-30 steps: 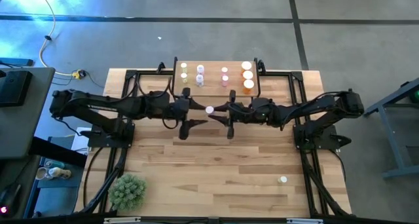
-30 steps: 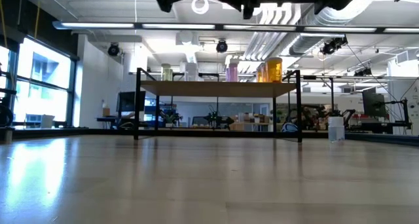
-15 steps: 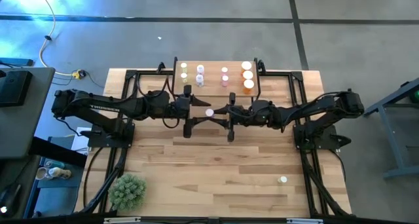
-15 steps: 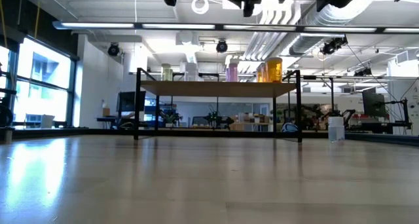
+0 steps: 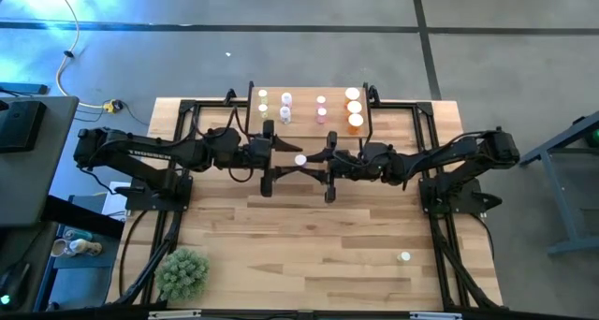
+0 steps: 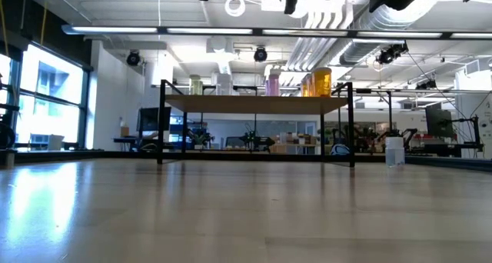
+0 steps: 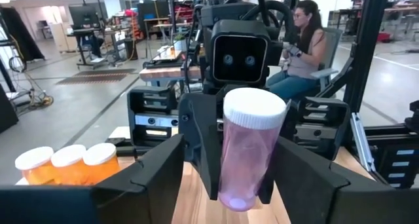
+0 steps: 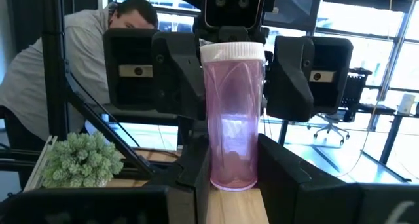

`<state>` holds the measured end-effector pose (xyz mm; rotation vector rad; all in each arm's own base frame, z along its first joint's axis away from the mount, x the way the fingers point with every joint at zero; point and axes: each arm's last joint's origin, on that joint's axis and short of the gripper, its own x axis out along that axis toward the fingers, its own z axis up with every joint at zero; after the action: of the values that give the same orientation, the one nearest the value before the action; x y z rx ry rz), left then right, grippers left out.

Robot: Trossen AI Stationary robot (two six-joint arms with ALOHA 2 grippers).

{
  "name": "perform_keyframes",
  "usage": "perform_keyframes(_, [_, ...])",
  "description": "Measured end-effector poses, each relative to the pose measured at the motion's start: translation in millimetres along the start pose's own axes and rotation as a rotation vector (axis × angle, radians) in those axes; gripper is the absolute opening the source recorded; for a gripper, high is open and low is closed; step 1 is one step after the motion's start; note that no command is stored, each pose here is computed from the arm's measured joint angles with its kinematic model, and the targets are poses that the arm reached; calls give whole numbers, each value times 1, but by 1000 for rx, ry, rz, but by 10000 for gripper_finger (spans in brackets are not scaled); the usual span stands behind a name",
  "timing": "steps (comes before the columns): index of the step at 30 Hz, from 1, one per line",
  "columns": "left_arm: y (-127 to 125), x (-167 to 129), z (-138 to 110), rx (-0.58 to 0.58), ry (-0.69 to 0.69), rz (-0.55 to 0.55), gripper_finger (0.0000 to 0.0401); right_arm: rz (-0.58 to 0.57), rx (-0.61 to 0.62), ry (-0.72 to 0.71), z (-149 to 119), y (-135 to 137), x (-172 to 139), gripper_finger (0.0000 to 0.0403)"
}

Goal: Pick and place medicine bottles onto shelf by color
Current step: Put the pink pill bottle aligned with the other pink pill bottles on the shelf

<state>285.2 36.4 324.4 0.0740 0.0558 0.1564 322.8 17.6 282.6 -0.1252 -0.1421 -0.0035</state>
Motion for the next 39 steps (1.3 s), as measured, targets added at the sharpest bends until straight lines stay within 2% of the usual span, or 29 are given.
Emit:
perform_keyframes(10, [0, 0, 0, 14, 1, -4, 144, -6, 2, 1, 0, 0, 0, 90])
perform_keyframes(16, [0, 0, 0, 26, 3, 0, 120, -38, 1, 6, 0, -1, 0, 90])
perform_keyframes(26, [0, 0, 0, 33, 5, 3, 95, -52, 1, 11, -1, -2, 0, 93])
perform_keyframes(34, [0, 0, -1, 32, 9, 3, 91, -52, 20, 24, -2, -2, 0, 95])
perform_keyframes(39, [0, 0, -3, 33, 23, 7, 91, -73, 19, 59, -5, -2, 0, 119])
